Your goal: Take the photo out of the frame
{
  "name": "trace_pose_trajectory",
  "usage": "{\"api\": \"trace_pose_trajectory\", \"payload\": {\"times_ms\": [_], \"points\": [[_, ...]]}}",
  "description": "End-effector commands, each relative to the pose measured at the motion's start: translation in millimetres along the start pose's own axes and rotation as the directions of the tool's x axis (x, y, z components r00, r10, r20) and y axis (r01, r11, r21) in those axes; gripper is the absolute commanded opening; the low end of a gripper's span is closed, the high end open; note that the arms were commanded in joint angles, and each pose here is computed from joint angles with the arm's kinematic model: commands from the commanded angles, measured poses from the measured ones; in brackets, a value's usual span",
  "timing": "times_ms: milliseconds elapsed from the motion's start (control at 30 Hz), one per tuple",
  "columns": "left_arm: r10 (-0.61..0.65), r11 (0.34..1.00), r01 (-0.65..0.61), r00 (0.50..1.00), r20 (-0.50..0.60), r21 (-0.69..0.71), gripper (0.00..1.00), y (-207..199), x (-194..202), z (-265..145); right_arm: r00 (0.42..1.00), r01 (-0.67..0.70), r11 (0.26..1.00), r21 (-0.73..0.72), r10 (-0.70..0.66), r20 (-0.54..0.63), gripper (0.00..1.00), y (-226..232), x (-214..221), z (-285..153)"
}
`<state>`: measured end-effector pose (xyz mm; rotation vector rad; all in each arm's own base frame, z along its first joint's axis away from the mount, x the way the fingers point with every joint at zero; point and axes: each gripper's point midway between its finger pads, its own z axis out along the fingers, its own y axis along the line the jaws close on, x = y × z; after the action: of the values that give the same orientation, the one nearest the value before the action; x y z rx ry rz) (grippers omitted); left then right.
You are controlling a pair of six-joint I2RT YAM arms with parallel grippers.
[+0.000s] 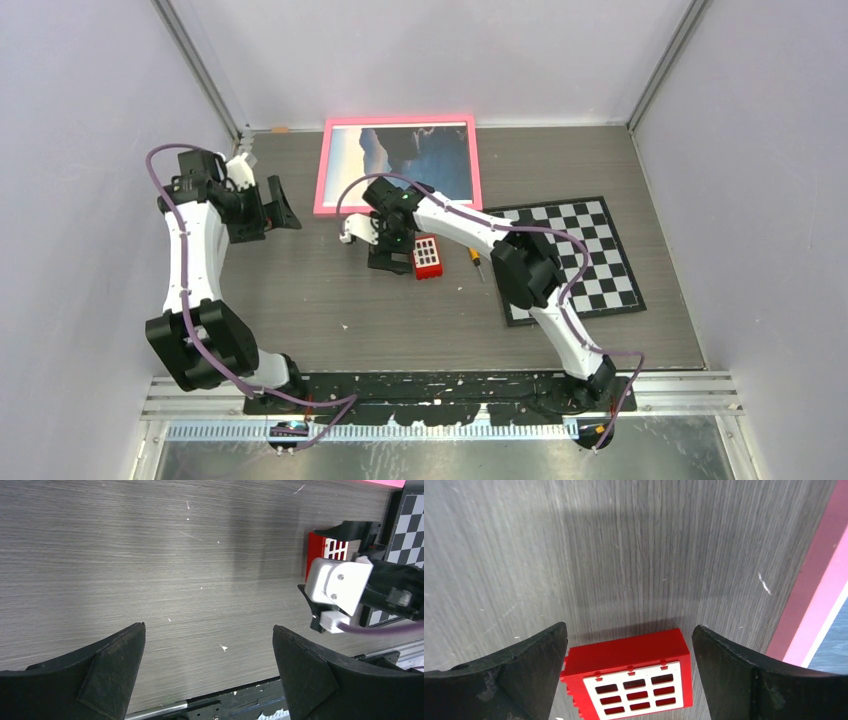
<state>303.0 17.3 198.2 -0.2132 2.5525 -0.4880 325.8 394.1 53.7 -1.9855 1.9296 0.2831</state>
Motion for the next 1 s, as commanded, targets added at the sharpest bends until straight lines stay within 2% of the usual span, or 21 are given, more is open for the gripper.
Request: {"api": "trace_pose_trajectory", "payload": {"times_ms": [0, 167, 333, 667, 967], "points": [[0.010, 1.000, -0.011, 0.999, 0.032, 0.020, 1.00, -6, -3, -8, 0.995, 0.086, 0.994, 0.062, -0.082, -0.062, 0.96, -19, 10, 0], [0.020, 1.000, -0.020, 0.999, 0.039, 0.016, 1.00, -5, -11, -8, 0.980, 0.137, 0.990, 0.037, -0.130, -0.150, 0.87, -13, 40, 4], [0.040, 0.999, -0.041, 0.999, 0.034, 0.030, 1.00, -6, -19, -6, 0.975, 0.100, 0.995, 0.003, -0.098, -0.197, 0.80, -14, 70, -11], [0.093, 0.995, -0.093, 0.996, 0.016, 0.045, 1.00, -13, -22, 7, 0.959, -0.017, 1.000, -0.013, 0.013, -0.284, 0.78, -26, 151, -32], [0.215, 0.975, -0.215, 0.977, -0.002, 0.052, 1.00, -26, -19, 18, 0.940, -0.122, 0.992, 0.015, 0.120, -0.320, 0.76, -42, 199, -52]]}}
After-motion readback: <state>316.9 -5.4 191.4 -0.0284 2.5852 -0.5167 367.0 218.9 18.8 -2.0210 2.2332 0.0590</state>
